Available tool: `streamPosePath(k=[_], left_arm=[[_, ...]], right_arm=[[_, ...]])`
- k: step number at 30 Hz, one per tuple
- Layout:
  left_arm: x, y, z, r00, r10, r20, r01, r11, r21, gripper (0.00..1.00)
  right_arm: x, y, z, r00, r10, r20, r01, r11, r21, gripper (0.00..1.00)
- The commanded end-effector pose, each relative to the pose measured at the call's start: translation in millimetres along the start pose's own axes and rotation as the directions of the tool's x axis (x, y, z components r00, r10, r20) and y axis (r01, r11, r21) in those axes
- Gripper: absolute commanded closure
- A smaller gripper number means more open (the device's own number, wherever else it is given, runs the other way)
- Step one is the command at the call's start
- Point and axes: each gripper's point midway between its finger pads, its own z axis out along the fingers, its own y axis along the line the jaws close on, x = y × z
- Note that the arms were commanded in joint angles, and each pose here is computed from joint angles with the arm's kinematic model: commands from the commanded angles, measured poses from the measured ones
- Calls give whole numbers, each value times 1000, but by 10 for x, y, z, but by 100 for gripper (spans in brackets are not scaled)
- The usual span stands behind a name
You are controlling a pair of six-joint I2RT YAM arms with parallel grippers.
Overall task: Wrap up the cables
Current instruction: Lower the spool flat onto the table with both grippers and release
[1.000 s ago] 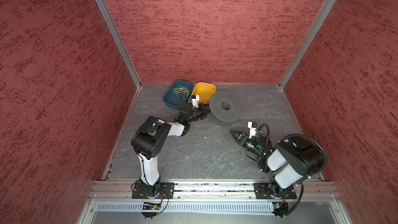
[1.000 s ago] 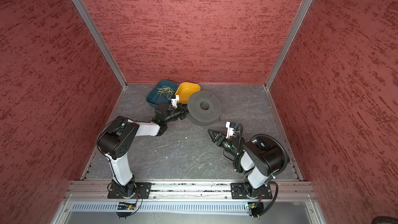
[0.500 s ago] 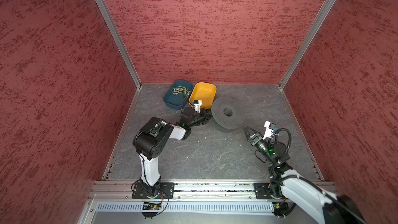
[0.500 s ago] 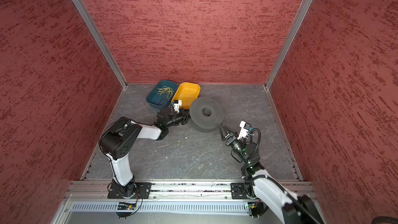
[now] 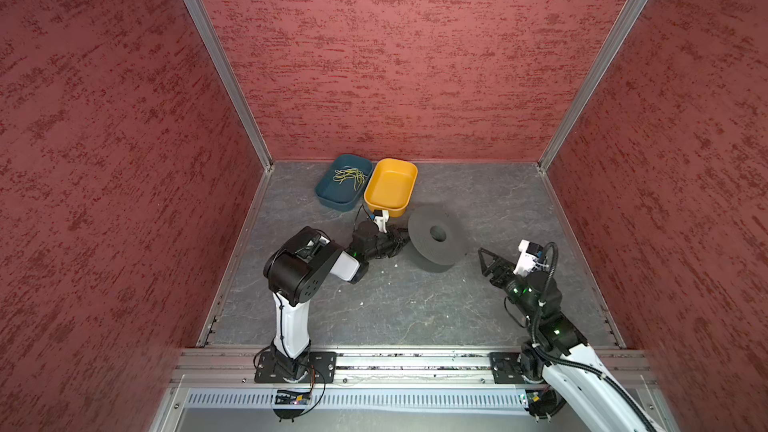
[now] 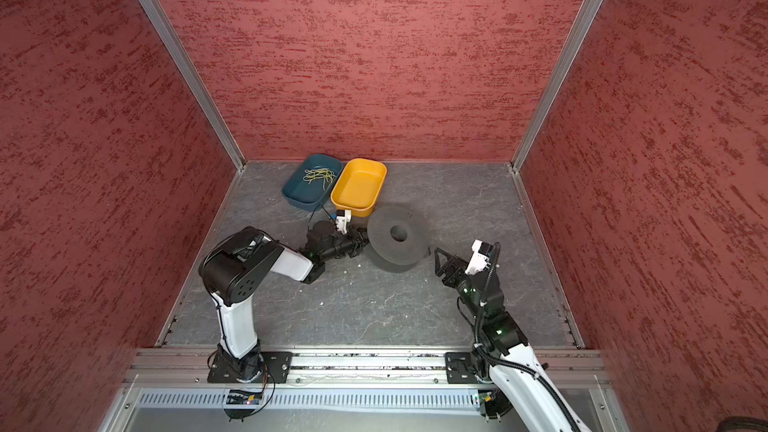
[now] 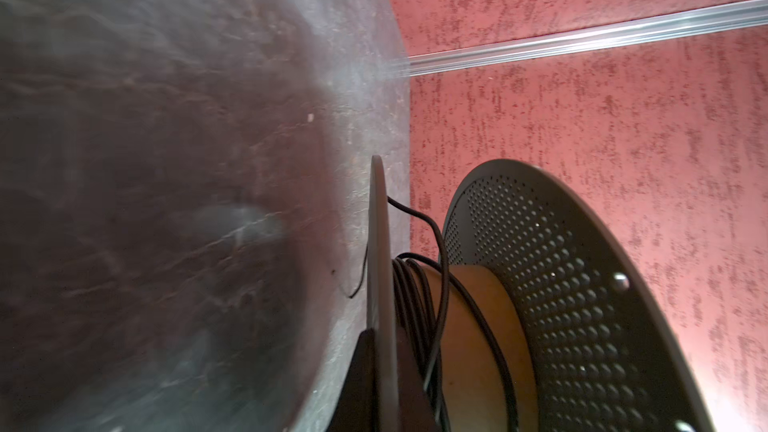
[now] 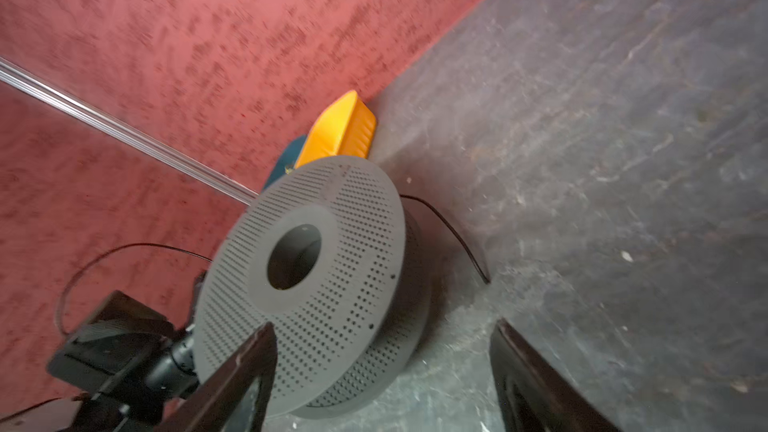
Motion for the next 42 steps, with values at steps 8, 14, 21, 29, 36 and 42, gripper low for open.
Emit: streamPosePath(k=[8,14,21,29,36,42], left_arm=[[-37,48,-7,998,51,48,-53,998,29,99],[-2,271,15,1000,11,24,-10,1000,-30,87],[91,445,-58,999,-36,10,36,998,-59,58],[231,606,-231,998,-68,-9,66,990,-123,50],[320,690,-503,997,-58,-43,45,965,-259,36],[274,720,-666,998,-35,-55,15,942,-334,29]], right_arm=[[-259,423,167,998,-53,47,59,989,-136,16],[-308,535,241,997,-65,40,71,984,-163,16],[-390,627,238,993,-97,60,106,978,-178,16],[-387,623,264,992,-111,61,120,977,-176,16],[-408,535,317,988,-144,57,150,982,-111,15],[-401,534,371,986,-155,56,161,980,-113,14]])
